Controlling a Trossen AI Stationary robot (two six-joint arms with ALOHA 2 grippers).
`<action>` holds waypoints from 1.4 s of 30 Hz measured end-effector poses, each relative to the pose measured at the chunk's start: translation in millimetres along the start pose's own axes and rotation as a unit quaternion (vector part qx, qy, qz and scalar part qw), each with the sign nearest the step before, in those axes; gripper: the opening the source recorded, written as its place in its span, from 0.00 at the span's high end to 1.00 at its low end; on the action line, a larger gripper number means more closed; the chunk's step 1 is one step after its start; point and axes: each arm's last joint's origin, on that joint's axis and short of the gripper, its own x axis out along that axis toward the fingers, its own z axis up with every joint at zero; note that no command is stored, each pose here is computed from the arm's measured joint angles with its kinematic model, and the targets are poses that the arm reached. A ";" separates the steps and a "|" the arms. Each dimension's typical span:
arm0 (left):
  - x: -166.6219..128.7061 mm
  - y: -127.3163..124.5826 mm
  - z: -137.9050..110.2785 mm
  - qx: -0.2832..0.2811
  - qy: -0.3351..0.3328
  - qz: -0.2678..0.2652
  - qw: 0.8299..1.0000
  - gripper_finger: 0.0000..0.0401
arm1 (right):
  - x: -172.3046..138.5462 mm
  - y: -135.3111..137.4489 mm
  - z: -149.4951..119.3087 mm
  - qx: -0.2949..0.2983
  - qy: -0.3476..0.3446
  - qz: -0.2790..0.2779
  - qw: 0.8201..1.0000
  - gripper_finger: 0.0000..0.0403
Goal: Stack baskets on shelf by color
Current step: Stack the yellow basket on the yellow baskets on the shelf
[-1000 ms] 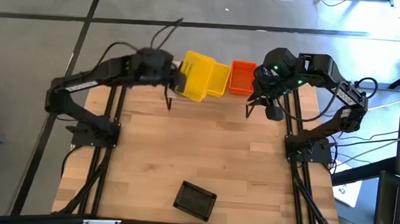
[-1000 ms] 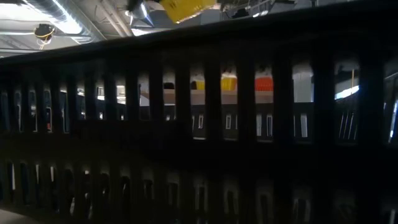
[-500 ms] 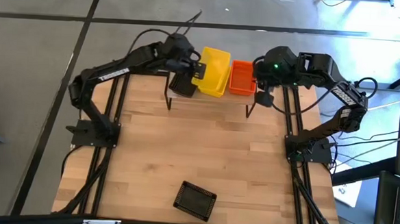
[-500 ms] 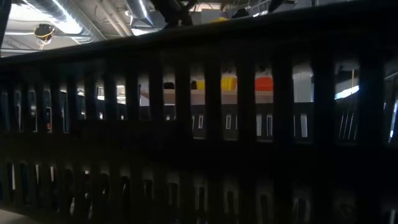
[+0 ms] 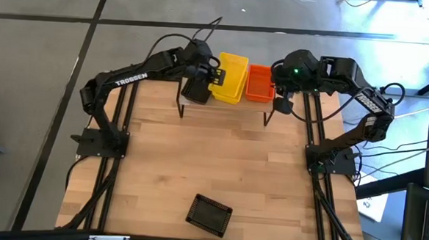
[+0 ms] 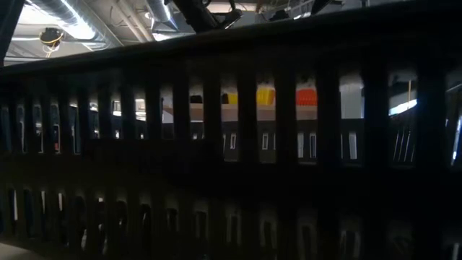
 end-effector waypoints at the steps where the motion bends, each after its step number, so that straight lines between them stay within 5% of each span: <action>1: 0.0 0.0 0.0 0.006 0.000 0.000 1.000 1.00 | 0.0 0.0 0.0 0.000 0.000 0.000 1.000 0.82; 23: -0.2 -0.6 0.4 -0.005 -0.020 0.018 1.000 0.85 | 0.0 0.0 0.0 0.000 0.000 0.000 1.000 0.82; 42: 10.3 -9.6 1.7 -0.006 -0.044 -0.018 0.999 0.85 | 0.0 -0.4 2.0 0.017 -0.010 -0.002 1.000 0.82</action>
